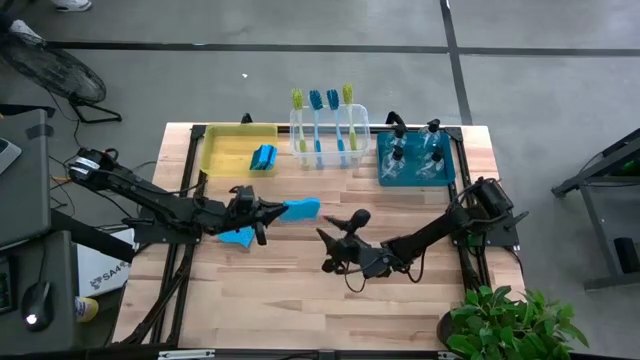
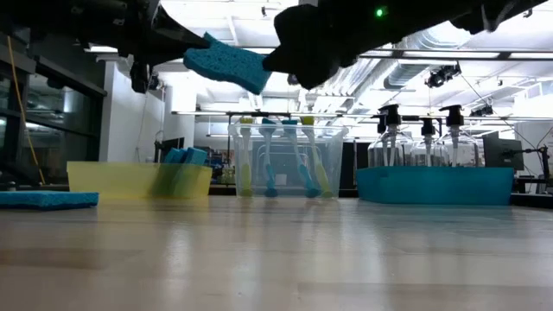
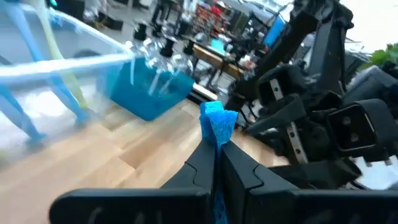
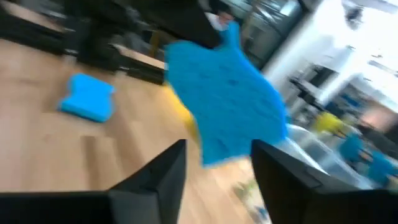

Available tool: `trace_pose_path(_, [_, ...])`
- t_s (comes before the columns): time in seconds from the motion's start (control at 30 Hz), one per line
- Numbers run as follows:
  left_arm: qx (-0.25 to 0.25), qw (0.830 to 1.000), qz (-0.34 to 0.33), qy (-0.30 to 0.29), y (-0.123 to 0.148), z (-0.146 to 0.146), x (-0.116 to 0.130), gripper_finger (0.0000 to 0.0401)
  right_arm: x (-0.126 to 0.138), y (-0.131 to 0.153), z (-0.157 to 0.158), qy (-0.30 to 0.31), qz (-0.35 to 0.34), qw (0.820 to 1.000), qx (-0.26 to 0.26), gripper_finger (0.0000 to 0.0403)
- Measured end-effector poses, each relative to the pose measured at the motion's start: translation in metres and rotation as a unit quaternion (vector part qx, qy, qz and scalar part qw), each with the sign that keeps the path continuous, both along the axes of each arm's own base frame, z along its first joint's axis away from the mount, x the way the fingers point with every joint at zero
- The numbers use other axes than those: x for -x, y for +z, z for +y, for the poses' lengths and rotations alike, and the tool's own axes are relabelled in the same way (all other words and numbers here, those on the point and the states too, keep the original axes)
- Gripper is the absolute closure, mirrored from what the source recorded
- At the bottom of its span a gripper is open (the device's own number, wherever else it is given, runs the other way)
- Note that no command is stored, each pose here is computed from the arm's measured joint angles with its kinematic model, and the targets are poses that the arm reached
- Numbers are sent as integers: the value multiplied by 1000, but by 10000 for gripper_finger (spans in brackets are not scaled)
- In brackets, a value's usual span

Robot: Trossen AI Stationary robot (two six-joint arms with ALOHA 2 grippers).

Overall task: Pick & Place Kitchen Sink Supplies
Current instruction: Put the blue sponge into the yellow bin

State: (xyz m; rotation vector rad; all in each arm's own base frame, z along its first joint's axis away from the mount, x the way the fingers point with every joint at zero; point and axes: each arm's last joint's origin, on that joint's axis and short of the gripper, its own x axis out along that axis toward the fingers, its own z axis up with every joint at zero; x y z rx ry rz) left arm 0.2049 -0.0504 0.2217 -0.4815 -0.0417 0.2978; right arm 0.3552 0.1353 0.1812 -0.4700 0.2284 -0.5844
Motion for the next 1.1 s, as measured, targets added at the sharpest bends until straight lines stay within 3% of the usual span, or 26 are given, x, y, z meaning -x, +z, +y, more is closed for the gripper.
trace_pose_path(0.23, [-28,995,-4,93,14,9,15,398,9,0,8,-68,17,997,34,176])
trace_pose_path(0.57, [-46,973,8,227,41,24,43,399,10,-1,11,-65,16,997,30,176])
trace_pose_path(0.87, [-83,958,72,263,99,29,56,399,10,-2,11,-66,9,998,18,178])
trace_pose_path(1.1, [-65,953,104,278,138,41,75,399,11,-2,13,-64,10,998,18,176])
